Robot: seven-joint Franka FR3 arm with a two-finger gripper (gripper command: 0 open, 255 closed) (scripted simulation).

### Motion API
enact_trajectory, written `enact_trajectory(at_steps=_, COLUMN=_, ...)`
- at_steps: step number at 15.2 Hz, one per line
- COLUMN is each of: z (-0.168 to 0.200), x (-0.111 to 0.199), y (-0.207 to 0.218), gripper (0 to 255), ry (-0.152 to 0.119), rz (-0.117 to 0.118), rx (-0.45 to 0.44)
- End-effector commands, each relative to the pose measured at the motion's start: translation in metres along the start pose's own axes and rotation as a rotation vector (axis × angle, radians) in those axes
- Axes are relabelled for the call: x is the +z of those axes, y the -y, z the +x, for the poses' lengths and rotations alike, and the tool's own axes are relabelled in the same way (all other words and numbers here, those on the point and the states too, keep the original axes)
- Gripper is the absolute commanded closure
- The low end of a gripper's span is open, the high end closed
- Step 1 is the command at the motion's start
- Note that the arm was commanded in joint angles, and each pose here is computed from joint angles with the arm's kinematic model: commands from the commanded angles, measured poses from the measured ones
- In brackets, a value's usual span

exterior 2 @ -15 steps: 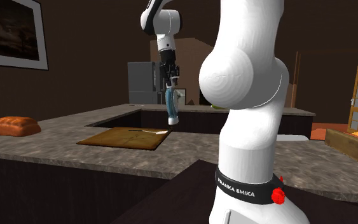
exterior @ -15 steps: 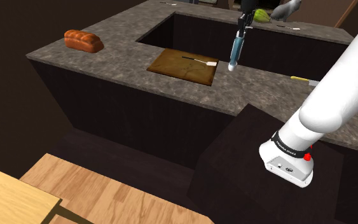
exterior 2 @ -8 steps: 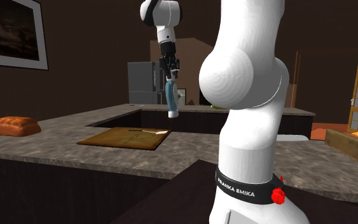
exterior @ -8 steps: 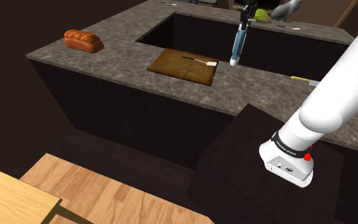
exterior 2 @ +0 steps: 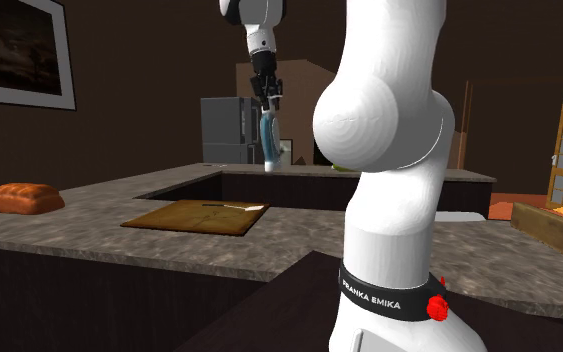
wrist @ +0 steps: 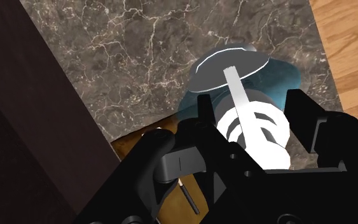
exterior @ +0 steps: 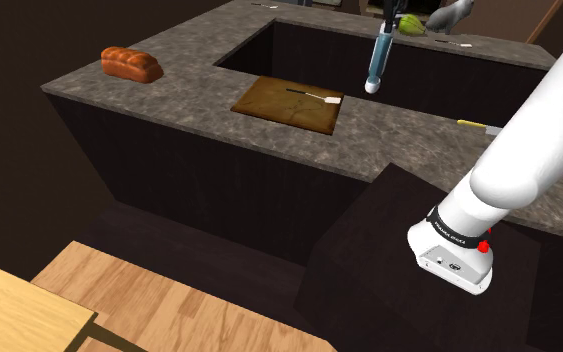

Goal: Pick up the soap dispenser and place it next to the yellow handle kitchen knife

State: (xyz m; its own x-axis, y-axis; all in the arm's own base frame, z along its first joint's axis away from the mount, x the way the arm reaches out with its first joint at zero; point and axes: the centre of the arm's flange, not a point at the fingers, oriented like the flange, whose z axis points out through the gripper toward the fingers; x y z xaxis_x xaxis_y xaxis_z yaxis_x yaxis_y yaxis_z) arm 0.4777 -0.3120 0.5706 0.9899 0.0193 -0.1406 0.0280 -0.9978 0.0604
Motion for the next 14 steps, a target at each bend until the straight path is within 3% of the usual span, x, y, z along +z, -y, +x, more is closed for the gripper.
enact_trajectory(at_steps=1, z=-0.003, x=-0.011, y=0.0, gripper=255, ry=0.0, rz=0.0, rx=0.0)
enact_trajectory(at_steps=14, z=-0.012, x=-0.076, y=-0.004, gripper=255, ry=0.0, rz=0.0, rx=0.0)
